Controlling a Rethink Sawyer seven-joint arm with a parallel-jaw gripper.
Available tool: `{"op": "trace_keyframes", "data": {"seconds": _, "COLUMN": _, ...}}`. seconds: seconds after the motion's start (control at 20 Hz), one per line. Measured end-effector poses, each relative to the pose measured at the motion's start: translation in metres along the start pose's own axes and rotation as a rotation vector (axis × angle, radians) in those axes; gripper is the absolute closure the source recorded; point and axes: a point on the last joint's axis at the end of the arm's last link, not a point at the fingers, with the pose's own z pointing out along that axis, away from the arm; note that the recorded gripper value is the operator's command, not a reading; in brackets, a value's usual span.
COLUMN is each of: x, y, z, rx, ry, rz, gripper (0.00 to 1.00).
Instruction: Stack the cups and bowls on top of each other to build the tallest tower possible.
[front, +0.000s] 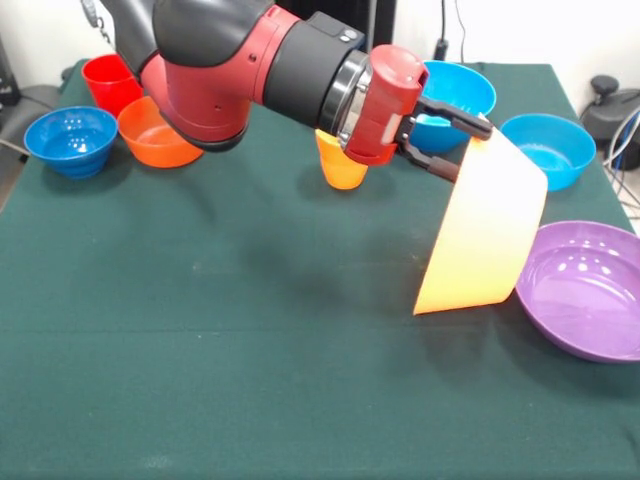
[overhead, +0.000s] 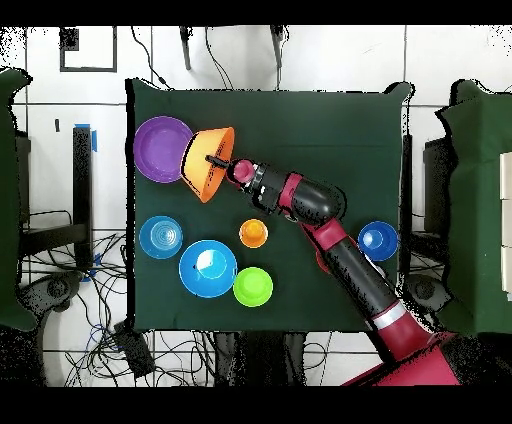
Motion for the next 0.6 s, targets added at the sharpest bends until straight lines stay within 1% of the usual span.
{"op": "trace_keyframes", "data": {"seconds": 0.3, "x": -0.0045, "y": -0.0016, "z": -0.0034, "rx": 0.008, "ry": 0.015, "rz": -0.005, "gripper": 0.00}}
{"op": "trace_keyframes", "data": {"seconds": 0.6, "x": -0.0062, "y": -0.0037, "z": -0.0032, "rx": 0.006, "ry": 0.012, "rz": 0.000, "gripper": 0.00}}
